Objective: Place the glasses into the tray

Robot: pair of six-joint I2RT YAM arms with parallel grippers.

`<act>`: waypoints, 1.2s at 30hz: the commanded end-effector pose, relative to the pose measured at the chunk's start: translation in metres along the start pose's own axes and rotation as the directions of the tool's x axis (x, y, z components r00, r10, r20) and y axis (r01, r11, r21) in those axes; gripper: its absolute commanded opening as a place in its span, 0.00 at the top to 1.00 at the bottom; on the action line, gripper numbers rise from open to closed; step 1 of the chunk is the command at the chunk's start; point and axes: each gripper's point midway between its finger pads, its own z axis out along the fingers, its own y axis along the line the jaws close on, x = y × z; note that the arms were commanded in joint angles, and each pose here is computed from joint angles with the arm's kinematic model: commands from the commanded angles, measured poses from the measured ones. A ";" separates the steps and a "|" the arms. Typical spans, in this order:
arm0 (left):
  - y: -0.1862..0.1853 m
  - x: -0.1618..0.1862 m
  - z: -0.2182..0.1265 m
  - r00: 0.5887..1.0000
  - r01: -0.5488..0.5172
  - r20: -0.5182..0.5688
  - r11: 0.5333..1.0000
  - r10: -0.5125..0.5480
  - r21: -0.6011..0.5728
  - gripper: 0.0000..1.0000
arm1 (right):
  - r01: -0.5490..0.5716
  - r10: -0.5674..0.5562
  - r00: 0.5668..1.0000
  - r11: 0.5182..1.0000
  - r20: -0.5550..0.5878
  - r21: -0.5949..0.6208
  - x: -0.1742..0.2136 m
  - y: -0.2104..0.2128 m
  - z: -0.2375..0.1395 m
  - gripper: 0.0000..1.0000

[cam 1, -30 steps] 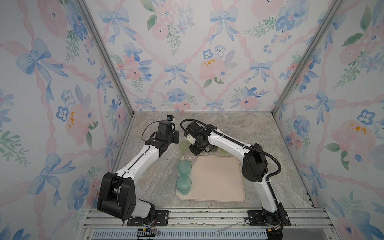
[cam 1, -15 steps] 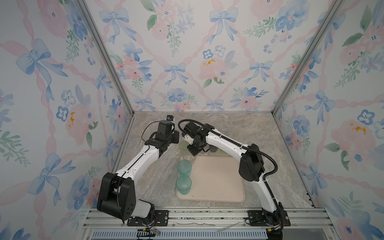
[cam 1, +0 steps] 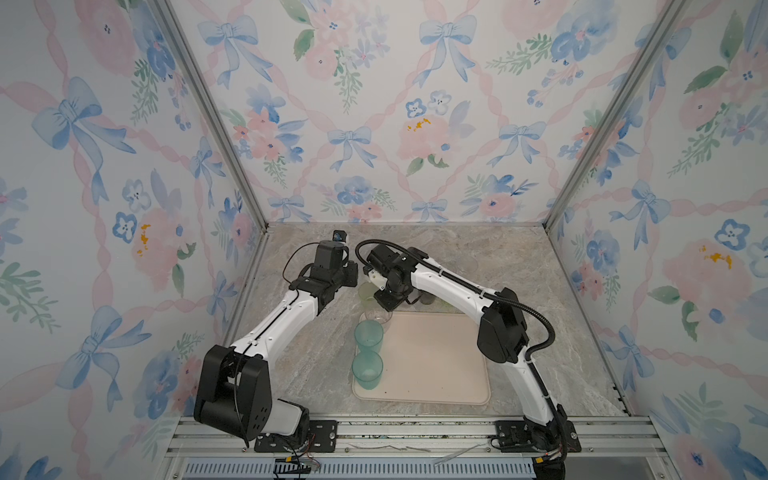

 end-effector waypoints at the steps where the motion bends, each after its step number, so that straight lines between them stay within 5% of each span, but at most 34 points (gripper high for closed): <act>1: 0.002 0.001 -0.007 1.000 -0.011 0.004 1.000 0.011 0.003 0.72 | 0.017 -0.017 1.000 1.000 -0.004 0.005 -0.001 0.006 0.000 0.71; 17: 0.002 0.001 -0.004 1.000 -0.013 -0.003 1.000 0.013 -0.001 0.76 | -0.039 0.042 0.987 0.999 0.154 -0.021 -0.017 -0.010 -0.051 0.54; 27: -0.012 -0.021 0.015 0.997 -0.036 -0.067 0.998 0.040 0.049 0.72 | -0.260 0.249 0.894 0.965 0.372 -0.020 0.011 -0.095 -0.139 0.51; 36: -0.029 -0.022 0.055 0.976 -0.057 -0.204 0.991 0.081 0.118 0.69 | -0.400 0.369 0.843 0.917 0.391 -0.001 0.055 -0.144 -0.147 0.50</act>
